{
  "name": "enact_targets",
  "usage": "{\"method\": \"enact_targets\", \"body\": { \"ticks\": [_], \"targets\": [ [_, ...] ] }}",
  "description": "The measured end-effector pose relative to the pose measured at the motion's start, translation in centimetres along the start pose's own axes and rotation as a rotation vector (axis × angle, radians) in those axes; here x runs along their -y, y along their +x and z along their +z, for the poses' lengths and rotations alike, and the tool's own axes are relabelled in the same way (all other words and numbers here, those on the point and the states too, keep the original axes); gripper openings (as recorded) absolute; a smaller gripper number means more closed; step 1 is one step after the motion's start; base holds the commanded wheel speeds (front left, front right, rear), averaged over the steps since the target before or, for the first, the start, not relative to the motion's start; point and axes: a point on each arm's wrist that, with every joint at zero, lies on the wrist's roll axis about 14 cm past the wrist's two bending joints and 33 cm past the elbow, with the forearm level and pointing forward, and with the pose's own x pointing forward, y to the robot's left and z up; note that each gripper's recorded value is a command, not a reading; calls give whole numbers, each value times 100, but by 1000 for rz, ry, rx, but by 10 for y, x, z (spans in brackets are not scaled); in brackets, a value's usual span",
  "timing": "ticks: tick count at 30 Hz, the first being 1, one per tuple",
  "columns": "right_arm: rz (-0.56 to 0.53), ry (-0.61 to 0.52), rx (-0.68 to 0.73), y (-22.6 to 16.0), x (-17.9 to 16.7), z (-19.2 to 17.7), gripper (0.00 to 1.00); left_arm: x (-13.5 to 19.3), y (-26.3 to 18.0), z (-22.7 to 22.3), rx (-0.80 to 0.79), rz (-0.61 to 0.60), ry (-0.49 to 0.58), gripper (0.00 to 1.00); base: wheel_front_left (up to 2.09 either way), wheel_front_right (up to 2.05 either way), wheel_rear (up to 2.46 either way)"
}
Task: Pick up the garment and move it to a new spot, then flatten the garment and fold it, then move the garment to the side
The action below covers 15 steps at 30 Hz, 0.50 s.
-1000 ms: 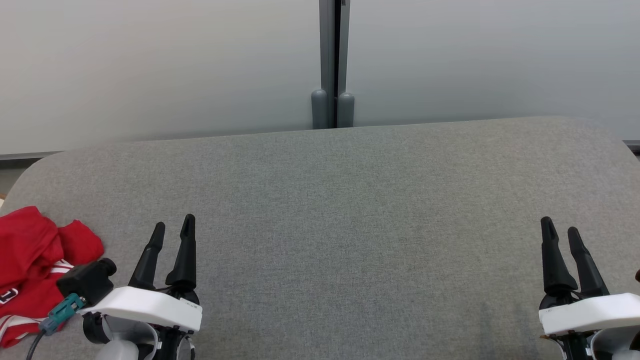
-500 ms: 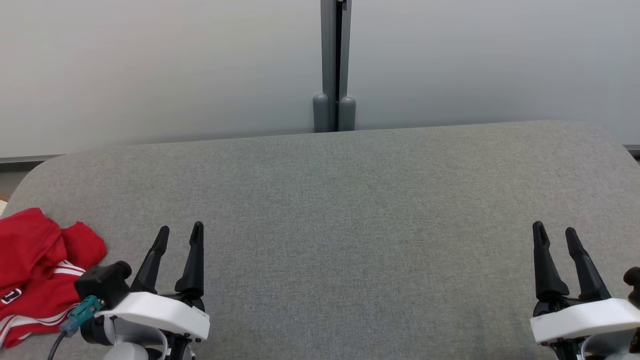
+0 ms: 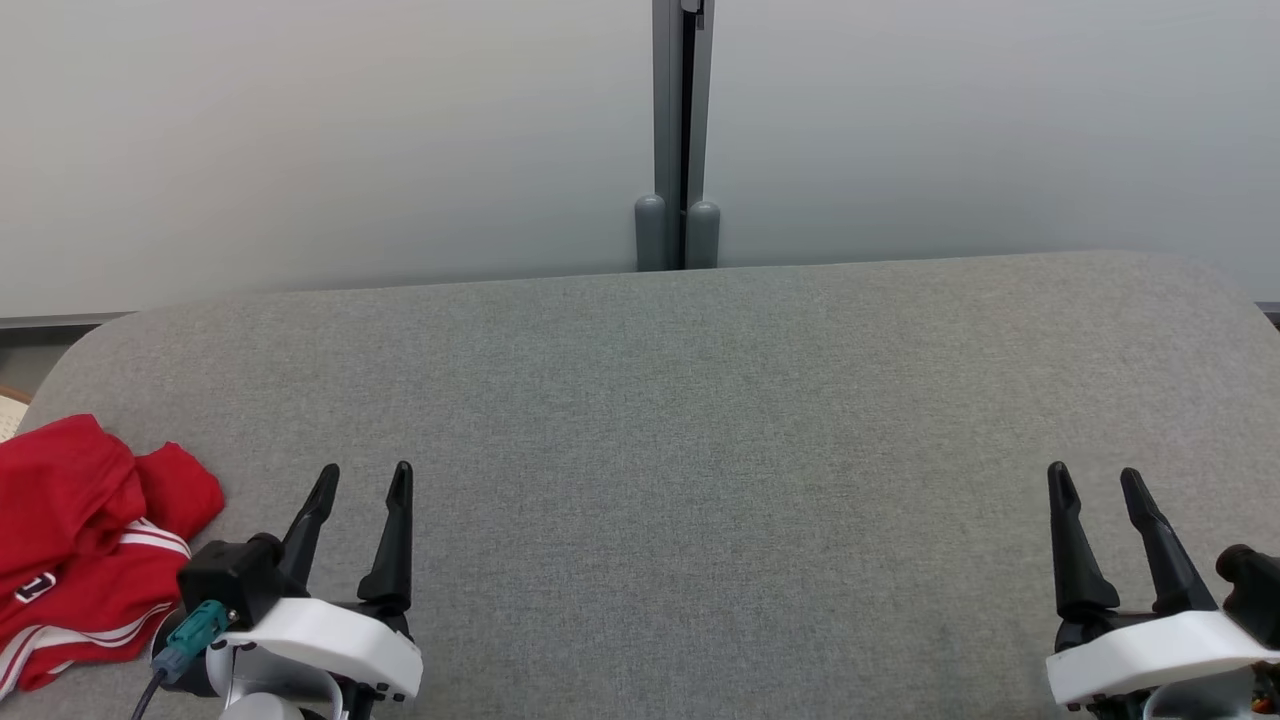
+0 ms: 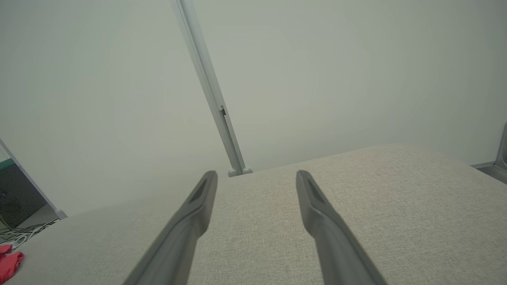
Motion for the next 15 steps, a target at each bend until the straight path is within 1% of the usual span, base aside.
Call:
{"method": "enact_targets", "body": {
  "ticks": [5,15],
  "targets": [
    [-2,-32,-22,-1,1,-6,100,-2,-2,-3,-6,-2,50,100,0,0,0],
    [4,-95,-47,-3,0,-13,100,-2,-5,-7,-13,-8,110,100,0,0,0]
  ]
}}
